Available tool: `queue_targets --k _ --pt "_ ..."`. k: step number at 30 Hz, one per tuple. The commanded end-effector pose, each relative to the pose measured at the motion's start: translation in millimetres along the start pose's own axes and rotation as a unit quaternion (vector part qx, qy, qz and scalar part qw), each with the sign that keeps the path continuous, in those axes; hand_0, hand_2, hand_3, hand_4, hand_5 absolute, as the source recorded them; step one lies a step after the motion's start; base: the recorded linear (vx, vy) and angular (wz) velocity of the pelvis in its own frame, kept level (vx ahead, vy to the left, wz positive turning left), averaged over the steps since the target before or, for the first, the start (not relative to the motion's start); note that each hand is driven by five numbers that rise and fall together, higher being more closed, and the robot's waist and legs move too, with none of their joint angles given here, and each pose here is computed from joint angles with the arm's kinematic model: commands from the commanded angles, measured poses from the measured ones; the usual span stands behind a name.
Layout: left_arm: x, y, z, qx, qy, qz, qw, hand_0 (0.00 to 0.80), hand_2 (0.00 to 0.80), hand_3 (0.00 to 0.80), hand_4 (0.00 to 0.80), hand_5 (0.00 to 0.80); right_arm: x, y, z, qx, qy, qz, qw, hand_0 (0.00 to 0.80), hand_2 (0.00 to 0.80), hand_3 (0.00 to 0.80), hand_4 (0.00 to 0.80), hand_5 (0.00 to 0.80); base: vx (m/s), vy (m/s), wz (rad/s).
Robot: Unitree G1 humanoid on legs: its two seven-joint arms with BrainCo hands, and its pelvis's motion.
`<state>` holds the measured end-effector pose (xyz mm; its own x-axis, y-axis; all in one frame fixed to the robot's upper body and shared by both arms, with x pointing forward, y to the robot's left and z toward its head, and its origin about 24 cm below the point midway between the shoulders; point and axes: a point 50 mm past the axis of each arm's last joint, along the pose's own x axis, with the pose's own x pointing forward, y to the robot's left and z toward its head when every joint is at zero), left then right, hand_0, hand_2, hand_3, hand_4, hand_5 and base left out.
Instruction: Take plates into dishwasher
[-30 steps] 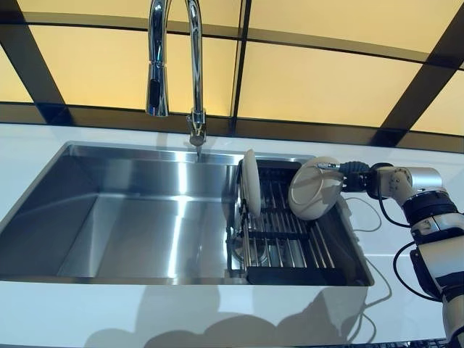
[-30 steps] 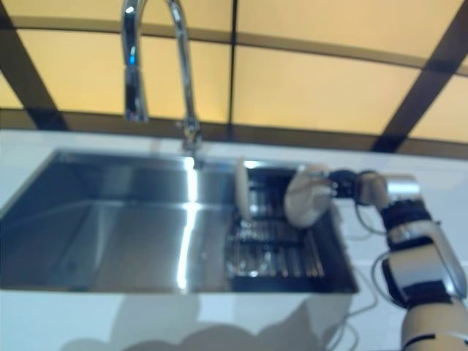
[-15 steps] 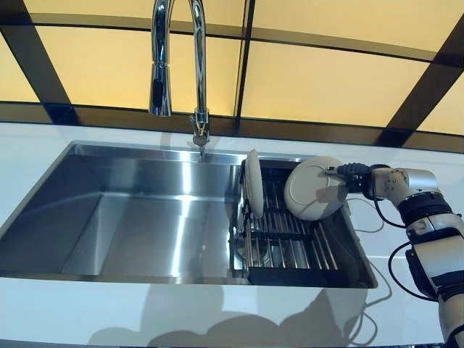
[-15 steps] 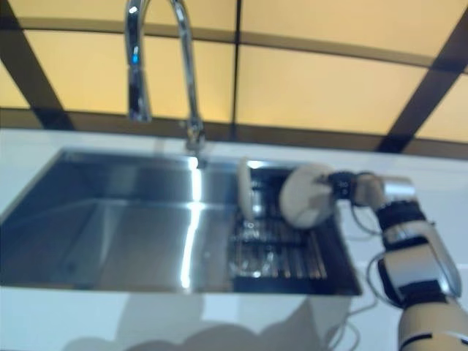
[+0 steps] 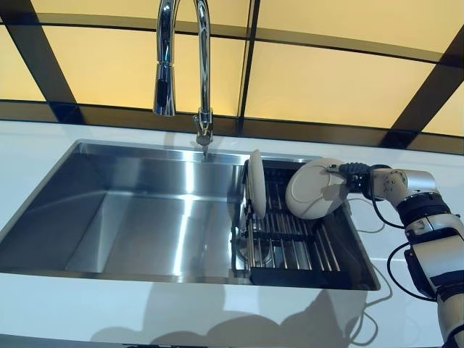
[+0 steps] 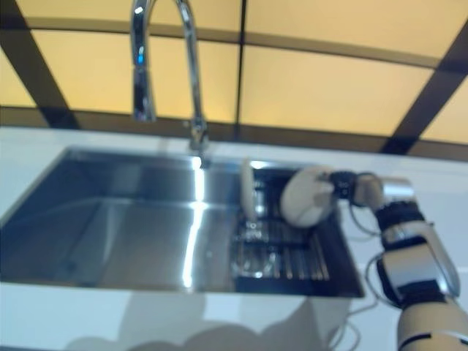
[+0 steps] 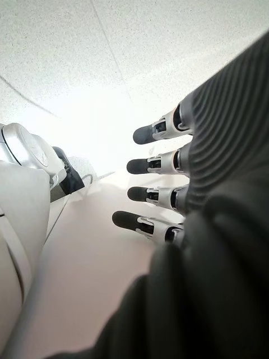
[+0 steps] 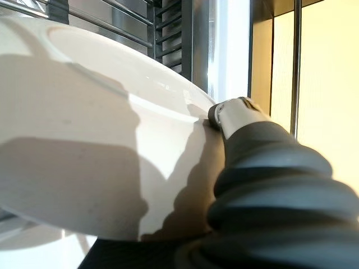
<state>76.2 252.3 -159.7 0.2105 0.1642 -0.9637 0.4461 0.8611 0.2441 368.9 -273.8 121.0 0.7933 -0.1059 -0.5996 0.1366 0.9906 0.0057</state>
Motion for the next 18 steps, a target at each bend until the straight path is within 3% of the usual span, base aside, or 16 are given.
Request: queue_targets --k 1,5,11,18 --pt "0.5 2.4 47.3 0.02 -0.069 -0.002 0.997 0.0 0.0 0.0 0.0 0.0 -27.6 8.9 76.6 -0.022 -0.168 -0.015 0.985 0.8 0.8 0.8 0.8 0.8 0.0 0.0 0.0" --pt "0.5 1.0 43.9 0.018 -0.068 -0.003 0.998 0.0 0.0 0.0 0.0 0.0 -42.4 8.2 96.5 -0.034 -0.239 -0.048 0.969 0.8 0.8 0.8 0.8 0.8 0.0 0.0 0.0" --pt "0.3 -0.3 38.7 0.011 -0.067 0.0 0.998 0.0 0.0 0.0 0.0 0.0 -80.8 4.4 129.4 -0.067 -0.376 -0.109 0.918 0.8 0.8 0.8 0.8 0.8 0.0 0.0 0.0" --pt "0.5 -4.4 31.6 0.004 -0.066 -0.003 0.998 0.0 0.0 0.0 0.0 0.0 -139.2 12.8 150.5 -0.127 -0.557 -0.202 0.796 0.8 0.8 0.8 0.8 0.8 -0.001 0.03 0.0"
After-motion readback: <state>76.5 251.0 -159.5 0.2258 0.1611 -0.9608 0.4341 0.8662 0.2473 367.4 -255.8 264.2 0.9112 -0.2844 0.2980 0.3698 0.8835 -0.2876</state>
